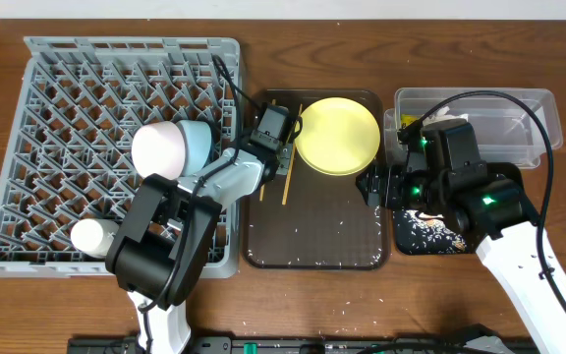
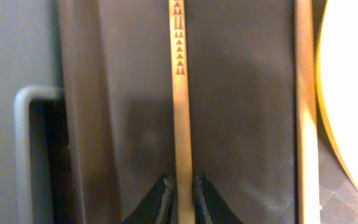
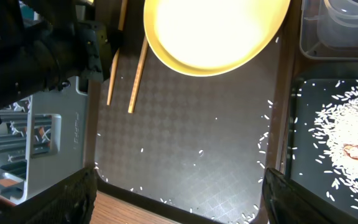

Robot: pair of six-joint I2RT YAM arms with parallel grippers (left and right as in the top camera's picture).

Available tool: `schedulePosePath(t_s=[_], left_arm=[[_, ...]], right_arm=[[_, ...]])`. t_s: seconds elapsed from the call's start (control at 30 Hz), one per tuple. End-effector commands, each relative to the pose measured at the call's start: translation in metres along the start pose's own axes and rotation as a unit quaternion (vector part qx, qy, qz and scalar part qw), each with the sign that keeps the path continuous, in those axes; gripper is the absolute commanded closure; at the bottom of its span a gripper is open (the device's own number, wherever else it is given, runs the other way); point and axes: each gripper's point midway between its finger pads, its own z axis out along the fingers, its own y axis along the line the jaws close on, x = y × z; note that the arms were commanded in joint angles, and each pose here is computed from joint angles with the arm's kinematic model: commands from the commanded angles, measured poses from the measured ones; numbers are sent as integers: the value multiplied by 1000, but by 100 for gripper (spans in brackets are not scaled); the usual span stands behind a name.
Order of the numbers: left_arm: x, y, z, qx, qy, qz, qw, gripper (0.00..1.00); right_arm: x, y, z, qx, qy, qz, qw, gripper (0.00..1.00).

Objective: Sort waste into correct bins and load items into the dishwasher

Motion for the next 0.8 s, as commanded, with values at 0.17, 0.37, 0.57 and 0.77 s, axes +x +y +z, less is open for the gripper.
schedulePosePath(t_s=[0.17,0.37,0.57,0.77], left_arm=[[36,-17,2,56,70,-19,996,92],[-7,-23,-68,106,9,-47,993,92],[-35,6,-148,80,-71,-57,993,92],[-17,75,-162,-82,-59,-60,993,92]], right_arm=[[1,0,1,3,2,3,1000,19],[1,0,1,3,2,5,1000,20],[1,1,1,1,3,6,1000,20],[1,1,1,2,3,6,1000,20]])
